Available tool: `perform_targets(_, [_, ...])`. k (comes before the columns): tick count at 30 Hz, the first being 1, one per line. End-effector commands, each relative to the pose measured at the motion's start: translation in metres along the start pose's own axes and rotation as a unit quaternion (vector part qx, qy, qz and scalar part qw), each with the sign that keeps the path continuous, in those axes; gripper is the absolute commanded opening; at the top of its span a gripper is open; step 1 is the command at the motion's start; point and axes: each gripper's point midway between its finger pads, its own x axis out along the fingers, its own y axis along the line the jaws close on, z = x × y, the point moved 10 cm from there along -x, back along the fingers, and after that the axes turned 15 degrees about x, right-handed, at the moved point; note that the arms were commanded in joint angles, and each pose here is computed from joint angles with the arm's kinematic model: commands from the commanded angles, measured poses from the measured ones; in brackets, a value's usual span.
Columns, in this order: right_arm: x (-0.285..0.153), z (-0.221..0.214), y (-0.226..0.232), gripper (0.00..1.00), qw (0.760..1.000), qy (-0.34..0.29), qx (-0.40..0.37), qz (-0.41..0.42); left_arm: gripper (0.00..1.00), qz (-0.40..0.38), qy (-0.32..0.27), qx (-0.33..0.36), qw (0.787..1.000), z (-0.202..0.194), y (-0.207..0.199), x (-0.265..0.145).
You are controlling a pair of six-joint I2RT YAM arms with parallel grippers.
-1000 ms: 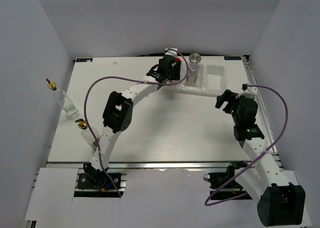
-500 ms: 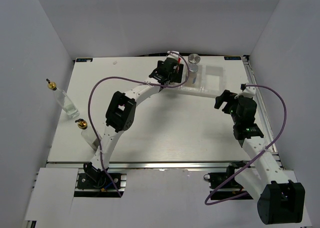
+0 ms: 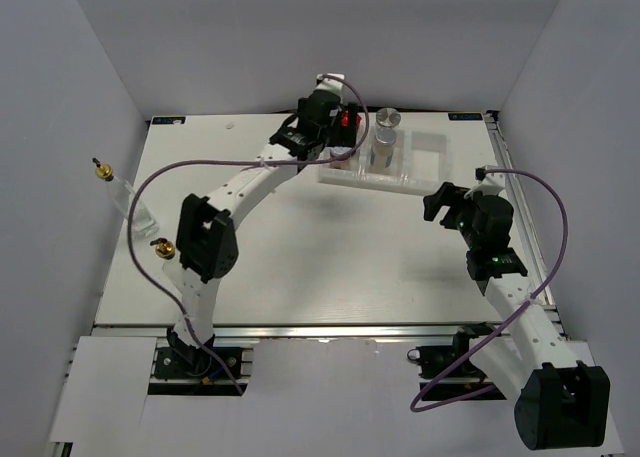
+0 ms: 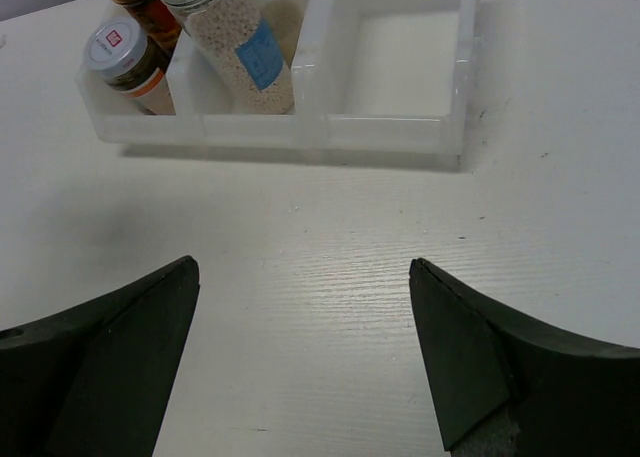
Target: Organize the condiment bottles
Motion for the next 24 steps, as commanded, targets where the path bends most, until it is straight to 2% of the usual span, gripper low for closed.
perform_targets(1, [-0.001, 0.014, 0.013, 0.89, 0.998, -0.026, -0.006, 0.049, 0.98, 0.005, -0.004, -0.023, 1.0, 0.006, 0.012, -0.058])
perform_targets(2, [-0.002, 0.014, 0.013, 0.89, 0.998, -0.025, -0.006, 0.052, 0.98, 0.008, -0.041, -0.045, 0.998, 0.019, 0.018, -0.083])
perform_targets(3, [-0.002, 0.013, 0.014, 0.89, 0.998, -0.023, -0.005, 0.055, 0.98, 0.008, -0.041, -0.05, 0.998, 0.012, 0.018, -0.092])
perform_targets(4, [-0.002, 0.013, 0.015, 0.89, 0.998, -0.021, -0.003, 0.061, 0.98, 0.006, -0.013, -0.046, 0.999, -0.016, 0.014, -0.096])
perform_targets(7, [-0.001, 0.012, 0.017, 0.89, 0.997, -0.019, 0.001, 0.075, 0.98, 0.007, -0.026, -0.104, 0.994, -0.028, 0.019, -0.136])
perform_targets(8, [0.0, 0.011, 0.018, 0.89, 0.997, -0.016, 0.0, 0.077, 0.98, 0.011, 0.003, -0.121, 0.993, -0.059, 0.017, -0.141])
perform_targets(9, [0.001, 0.011, 0.017, 0.89, 0.997, -0.013, 0.0, 0.079, 0.98, 0.015, -0.015, -0.136, 0.99, -0.059, 0.023, -0.163])
perform_targets(10, [0.001, 0.012, 0.02, 0.89, 0.996, -0.009, 0.002, 0.087, 0.98, 0.011, -0.008, -0.142, 0.99, -0.07, 0.022, -0.172])
perform_targets(11, [0.002, 0.01, 0.02, 0.9, 0.996, -0.003, 0.004, 0.09, 0.98, 0.01, 0.02, -0.147, 0.989, -0.098, 0.021, -0.177])
perform_targets(12, [0.003, 0.01, 0.021, 0.89, 0.995, 0.001, 0.004, 0.097, 0.98, 0.003, 0.007, -0.161, 0.987, -0.098, 0.026, -0.194])
perform_targets(14, [0.005, 0.008, 0.023, 0.89, 0.994, 0.011, 0.006, 0.109, 0.98, 0.013, 0.049, -0.175, 0.983, -0.129, 0.028, -0.209])
perform_targets(18, [0.005, 0.008, 0.022, 0.89, 0.995, 0.011, 0.006, 0.104, 0.98, 0.055, 0.087, -0.207, 0.973, -0.163, 0.041, -0.242])
perform_targets(22, [0.005, 0.009, 0.024, 0.89, 0.994, 0.008, 0.007, 0.113, 0.98, 0.067, 0.104, -0.228, 0.966, -0.177, 0.049, -0.267])
perform_targets(24, [0.006, 0.009, 0.024, 0.89, 0.994, 0.009, 0.008, 0.113, 0.98, 0.072, 0.093, -0.229, 0.966, -0.163, 0.053, -0.274])
